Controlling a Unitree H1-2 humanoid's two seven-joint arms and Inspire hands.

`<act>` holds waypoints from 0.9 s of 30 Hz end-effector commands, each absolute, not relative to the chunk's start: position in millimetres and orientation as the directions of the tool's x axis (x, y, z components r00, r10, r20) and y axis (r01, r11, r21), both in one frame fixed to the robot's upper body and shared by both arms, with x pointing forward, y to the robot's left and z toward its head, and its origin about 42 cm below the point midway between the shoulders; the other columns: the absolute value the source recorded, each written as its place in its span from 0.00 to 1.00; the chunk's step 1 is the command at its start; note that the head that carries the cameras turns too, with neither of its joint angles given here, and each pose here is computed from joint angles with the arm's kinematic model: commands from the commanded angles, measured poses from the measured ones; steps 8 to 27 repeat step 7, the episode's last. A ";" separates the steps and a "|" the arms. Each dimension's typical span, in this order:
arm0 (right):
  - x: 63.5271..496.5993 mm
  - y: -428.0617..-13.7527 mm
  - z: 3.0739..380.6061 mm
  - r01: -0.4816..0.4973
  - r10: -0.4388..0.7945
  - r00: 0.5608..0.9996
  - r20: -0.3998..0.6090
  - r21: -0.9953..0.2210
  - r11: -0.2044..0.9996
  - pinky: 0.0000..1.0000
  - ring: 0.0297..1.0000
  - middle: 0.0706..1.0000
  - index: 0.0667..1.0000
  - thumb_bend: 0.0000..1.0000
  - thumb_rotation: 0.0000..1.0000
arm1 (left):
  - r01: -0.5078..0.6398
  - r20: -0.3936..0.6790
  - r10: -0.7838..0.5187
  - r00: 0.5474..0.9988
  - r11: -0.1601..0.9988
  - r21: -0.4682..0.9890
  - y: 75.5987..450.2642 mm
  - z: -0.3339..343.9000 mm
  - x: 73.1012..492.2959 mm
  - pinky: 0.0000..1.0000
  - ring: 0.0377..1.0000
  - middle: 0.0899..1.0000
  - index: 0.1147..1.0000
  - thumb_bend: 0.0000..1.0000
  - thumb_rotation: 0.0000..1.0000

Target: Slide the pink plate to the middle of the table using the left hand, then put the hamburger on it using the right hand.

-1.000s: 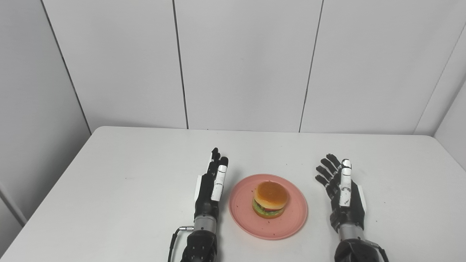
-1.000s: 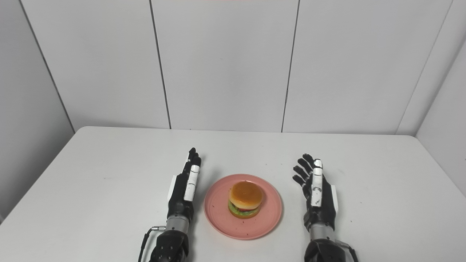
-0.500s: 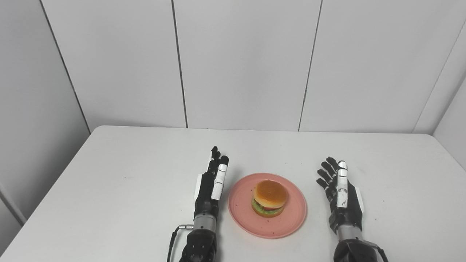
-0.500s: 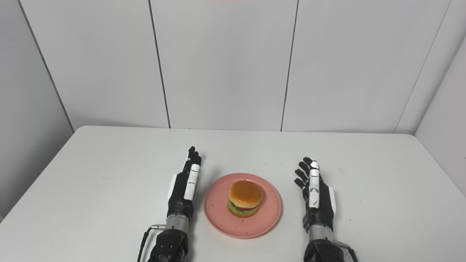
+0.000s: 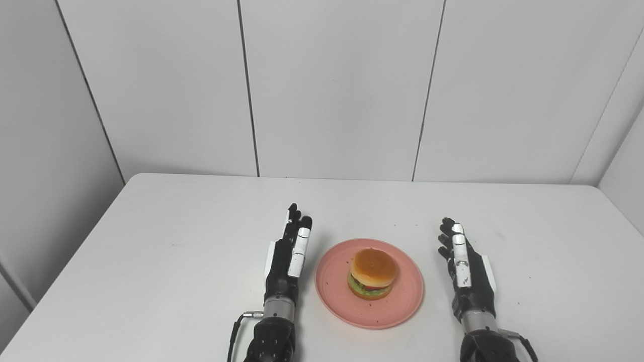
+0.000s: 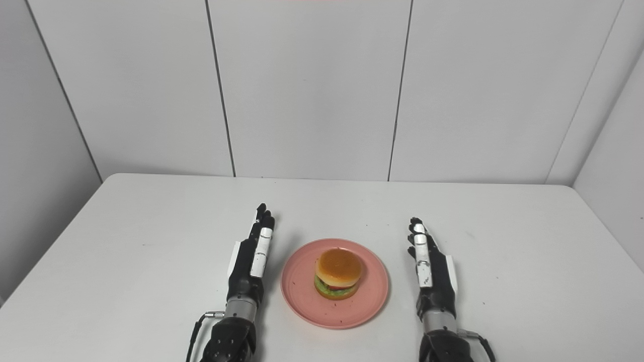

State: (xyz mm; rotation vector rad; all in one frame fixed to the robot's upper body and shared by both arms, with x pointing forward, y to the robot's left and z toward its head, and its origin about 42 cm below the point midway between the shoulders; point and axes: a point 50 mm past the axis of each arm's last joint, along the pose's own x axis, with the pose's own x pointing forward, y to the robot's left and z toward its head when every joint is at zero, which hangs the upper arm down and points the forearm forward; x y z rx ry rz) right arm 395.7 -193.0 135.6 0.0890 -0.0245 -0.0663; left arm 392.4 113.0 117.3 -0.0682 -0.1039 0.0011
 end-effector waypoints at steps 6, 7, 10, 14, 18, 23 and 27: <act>398.3 -191.7 141.2 0.009 -0.013 0.999 0.050 0.087 0.996 0.99 0.94 0.93 0.90 0.81 1.00 | -0.008 0.121 0.015 0.992 0.998 -0.059 114.2 117.4 390.9 1.00 1.00 1.00 1.00 0.81 0.98; 398.1 -191.8 141.2 0.005 -0.009 0.999 0.050 0.086 0.996 0.99 0.94 0.93 0.90 0.81 1.00 | -0.008 0.122 0.016 0.992 0.998 -0.061 113.9 117.5 390.6 1.00 1.00 1.00 1.00 0.81 0.98; 398.1 -191.8 141.2 0.005 -0.009 0.999 0.050 0.086 0.996 0.99 0.94 0.93 0.90 0.81 1.00 | -0.008 0.122 0.016 0.992 0.998 -0.061 113.9 117.5 390.6 1.00 1.00 1.00 1.00 0.81 0.98; 398.1 -191.8 141.2 0.005 -0.009 0.999 0.050 0.086 0.996 0.99 0.94 0.93 0.90 0.81 1.00 | -0.008 0.122 0.016 0.992 0.998 -0.061 113.9 117.5 390.6 1.00 1.00 1.00 1.00 0.81 0.98; 398.1 -191.8 141.2 0.005 -0.009 0.999 0.050 0.086 0.996 0.99 0.94 0.93 0.90 0.81 1.00 | -0.008 0.122 0.016 0.992 0.998 -0.061 113.9 117.5 390.6 1.00 1.00 1.00 1.00 0.81 0.98; 398.1 -191.8 141.2 0.005 -0.009 0.999 0.050 0.086 0.996 0.99 0.94 0.93 0.90 0.81 1.00 | -0.008 0.122 0.016 0.992 0.998 -0.061 113.9 117.5 390.6 1.00 1.00 1.00 1.00 0.81 0.98; 398.1 -191.8 141.2 0.005 -0.009 0.999 0.050 0.086 0.996 0.99 0.94 0.93 0.90 0.81 1.00 | -0.008 0.122 0.016 0.992 0.998 -0.061 113.9 117.5 390.6 1.00 1.00 1.00 1.00 0.81 0.98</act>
